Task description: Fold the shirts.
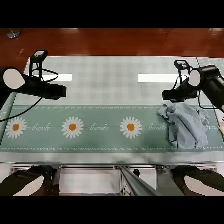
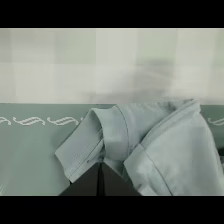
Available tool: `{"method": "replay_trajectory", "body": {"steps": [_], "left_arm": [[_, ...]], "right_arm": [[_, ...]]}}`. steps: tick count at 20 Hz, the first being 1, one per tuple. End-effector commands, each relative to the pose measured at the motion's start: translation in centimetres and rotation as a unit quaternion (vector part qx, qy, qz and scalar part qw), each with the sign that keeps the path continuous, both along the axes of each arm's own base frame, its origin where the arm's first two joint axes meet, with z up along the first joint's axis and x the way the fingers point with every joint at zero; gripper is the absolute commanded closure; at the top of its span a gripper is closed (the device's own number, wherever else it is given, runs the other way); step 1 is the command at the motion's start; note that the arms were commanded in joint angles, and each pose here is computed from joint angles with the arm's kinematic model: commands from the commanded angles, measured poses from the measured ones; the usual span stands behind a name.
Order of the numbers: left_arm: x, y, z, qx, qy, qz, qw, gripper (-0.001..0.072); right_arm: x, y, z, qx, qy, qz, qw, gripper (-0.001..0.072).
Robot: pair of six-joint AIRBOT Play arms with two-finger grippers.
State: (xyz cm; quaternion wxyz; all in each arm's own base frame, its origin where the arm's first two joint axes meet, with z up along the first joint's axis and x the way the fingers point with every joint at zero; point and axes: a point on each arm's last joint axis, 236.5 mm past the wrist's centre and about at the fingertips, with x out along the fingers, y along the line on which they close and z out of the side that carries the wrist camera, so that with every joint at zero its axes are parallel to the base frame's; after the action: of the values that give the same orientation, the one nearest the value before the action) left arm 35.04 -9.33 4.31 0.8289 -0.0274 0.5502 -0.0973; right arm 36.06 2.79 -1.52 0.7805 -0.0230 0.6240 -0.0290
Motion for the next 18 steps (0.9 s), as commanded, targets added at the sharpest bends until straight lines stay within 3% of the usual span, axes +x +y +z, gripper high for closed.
{"method": "replay_trajectory", "body": {"steps": [1,18], "left_arm": [[0.0,0.0,0.0,0.0,0.0,0.0,1.0,0.0686],[1.6,-0.1,0.7,-0.006,-0.036,0.005,0.999,0.0686]], "right_arm": [[0.0,0.0,0.0,0.0,0.0,0.0,1.0,0.0675],[1.4,0.4,0.3,0.008,-0.031,-0.002,0.999,0.0675]]}}
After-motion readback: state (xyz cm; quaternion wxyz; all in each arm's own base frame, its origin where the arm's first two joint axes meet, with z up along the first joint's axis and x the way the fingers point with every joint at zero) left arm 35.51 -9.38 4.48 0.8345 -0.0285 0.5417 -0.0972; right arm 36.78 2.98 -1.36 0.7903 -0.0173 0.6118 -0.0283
